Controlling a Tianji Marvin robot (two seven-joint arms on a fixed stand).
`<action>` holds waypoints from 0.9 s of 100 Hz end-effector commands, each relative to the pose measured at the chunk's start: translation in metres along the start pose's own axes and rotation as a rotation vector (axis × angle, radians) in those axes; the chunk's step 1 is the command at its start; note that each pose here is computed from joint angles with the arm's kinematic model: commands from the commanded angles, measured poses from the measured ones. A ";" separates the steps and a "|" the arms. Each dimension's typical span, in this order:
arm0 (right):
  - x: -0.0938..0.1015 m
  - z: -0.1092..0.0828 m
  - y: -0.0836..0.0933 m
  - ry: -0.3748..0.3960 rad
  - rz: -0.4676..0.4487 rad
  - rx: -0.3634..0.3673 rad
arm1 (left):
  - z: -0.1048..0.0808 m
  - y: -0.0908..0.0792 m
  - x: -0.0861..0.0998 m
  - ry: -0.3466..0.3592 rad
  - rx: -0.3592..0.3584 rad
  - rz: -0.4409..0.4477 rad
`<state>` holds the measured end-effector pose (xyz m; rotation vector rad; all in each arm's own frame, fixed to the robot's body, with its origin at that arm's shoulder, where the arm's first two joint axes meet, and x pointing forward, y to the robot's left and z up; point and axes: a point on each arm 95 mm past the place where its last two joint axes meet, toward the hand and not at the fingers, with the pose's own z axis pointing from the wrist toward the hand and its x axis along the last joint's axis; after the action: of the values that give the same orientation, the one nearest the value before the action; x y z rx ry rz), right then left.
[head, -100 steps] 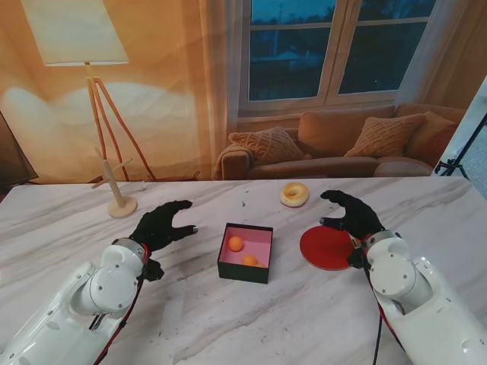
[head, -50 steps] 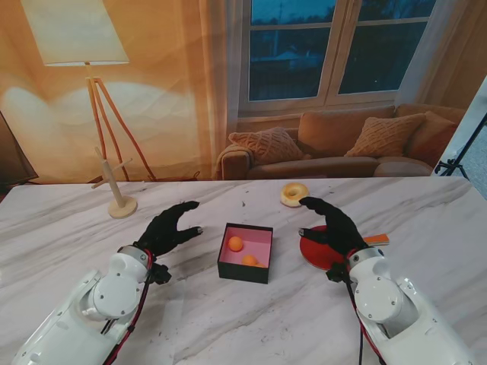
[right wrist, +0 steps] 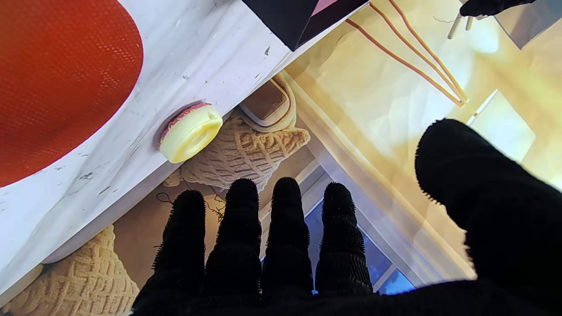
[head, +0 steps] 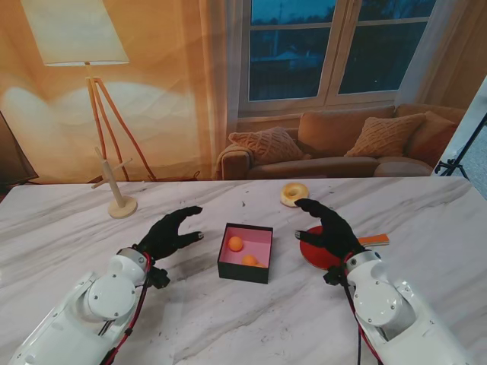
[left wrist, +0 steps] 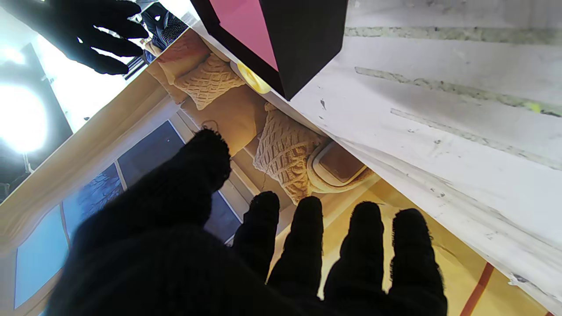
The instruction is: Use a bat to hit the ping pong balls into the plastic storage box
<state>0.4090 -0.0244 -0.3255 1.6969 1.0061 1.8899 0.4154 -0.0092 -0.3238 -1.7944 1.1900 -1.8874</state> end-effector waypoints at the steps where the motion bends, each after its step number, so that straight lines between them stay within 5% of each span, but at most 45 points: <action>1: 0.000 -0.003 -0.004 0.009 0.007 0.018 | -0.002 0.002 0.003 0.013 -0.019 -0.001; 90: 0.004 -0.006 -0.007 0.040 -0.004 0.042 | -0.002 0.004 0.011 0.059 0.000 -0.023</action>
<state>0.4020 -0.0177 -0.3252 1.6795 1.0529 1.9304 0.4123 -0.0158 -0.3188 -1.7584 1.1781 -1.9679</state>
